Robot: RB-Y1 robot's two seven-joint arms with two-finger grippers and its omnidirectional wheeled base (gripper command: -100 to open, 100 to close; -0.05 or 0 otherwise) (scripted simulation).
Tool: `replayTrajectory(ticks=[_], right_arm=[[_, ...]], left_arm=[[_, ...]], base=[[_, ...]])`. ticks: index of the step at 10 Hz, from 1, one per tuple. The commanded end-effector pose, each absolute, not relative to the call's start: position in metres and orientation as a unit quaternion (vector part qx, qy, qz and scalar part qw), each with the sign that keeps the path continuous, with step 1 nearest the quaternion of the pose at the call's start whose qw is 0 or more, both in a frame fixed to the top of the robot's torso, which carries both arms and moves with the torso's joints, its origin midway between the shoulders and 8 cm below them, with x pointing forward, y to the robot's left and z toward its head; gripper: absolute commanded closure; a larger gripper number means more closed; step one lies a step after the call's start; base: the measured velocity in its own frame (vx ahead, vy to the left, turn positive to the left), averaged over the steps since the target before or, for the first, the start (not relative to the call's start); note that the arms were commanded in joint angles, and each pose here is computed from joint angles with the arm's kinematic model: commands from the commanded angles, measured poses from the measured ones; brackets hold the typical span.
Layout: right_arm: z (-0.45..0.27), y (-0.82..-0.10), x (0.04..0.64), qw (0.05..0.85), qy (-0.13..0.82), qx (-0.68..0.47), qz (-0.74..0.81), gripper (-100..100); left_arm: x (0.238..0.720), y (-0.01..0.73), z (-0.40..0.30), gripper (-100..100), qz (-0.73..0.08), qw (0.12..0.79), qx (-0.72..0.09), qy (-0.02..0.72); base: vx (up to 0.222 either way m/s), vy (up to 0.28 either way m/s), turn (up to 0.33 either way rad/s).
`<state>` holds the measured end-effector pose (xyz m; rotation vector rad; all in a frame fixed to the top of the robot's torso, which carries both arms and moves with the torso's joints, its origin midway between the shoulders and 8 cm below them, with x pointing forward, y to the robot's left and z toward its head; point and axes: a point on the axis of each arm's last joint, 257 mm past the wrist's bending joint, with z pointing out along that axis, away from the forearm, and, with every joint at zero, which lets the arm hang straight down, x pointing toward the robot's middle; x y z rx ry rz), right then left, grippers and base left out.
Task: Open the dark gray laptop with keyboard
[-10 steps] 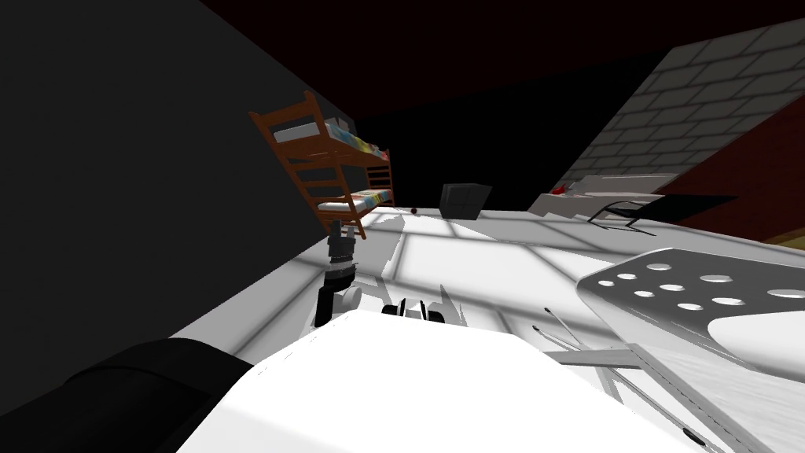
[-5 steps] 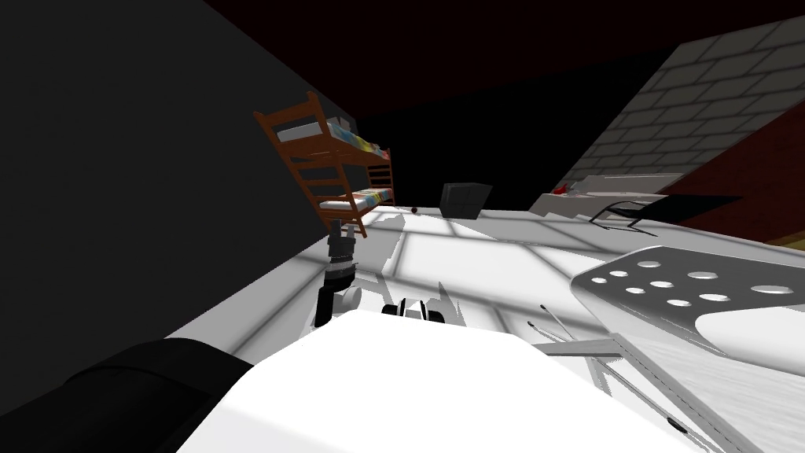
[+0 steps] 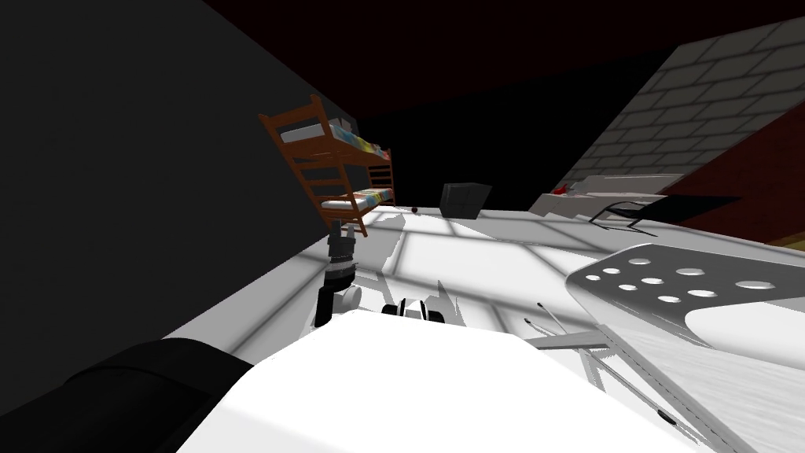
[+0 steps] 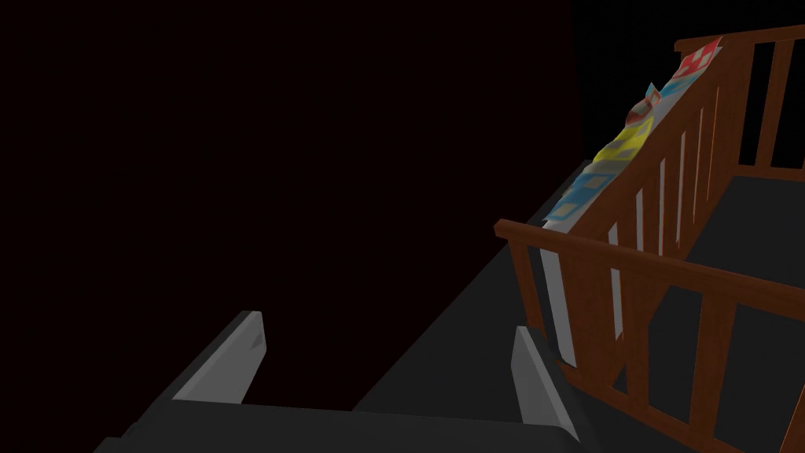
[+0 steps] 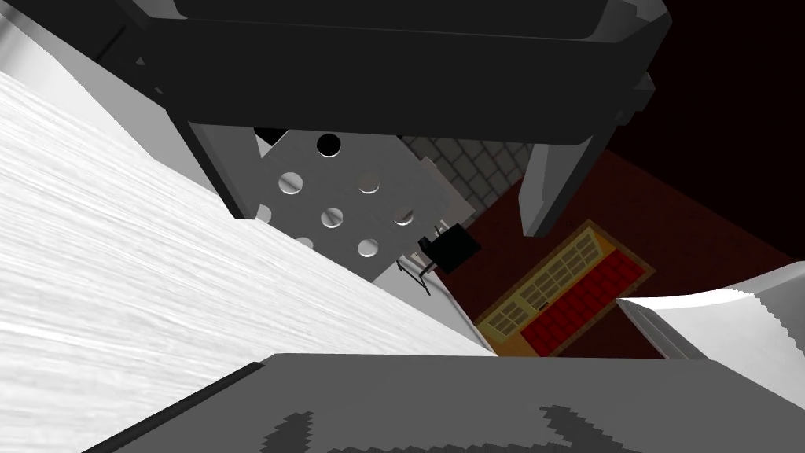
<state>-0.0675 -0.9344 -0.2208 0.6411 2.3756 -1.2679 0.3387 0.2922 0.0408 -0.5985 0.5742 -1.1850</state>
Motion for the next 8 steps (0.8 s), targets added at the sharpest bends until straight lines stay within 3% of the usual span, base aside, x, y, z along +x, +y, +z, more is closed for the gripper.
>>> replayTrajectory(ticks=[1, 7, 8], right_arm=[[-0.23, -0.93, -0.049, 0.195, 0.852, 0.211, -0.437, -100], [-0.247, -0.919, -0.017, 0.21, 0.869, 0.171, -0.414, -100], [-0.258, -0.909, 0.011, 0.228, 0.878, 0.149, -0.394, -100]], left_arm=[[0.339, 0.292, 0.041, 0, -0.542, 0.75, -0.274, 0.263], [0.339, 0.292, 0.041, 0, -0.542, 0.75, -0.274, 0.263], [0.339, 0.292, 0.041, 0, -0.542, 0.75, -0.274, 0.263]], base=[[-0.117, -0.054, 0.03], [-0.088, -0.037, 0.025], [-0.151, -0.083, 0.036]])
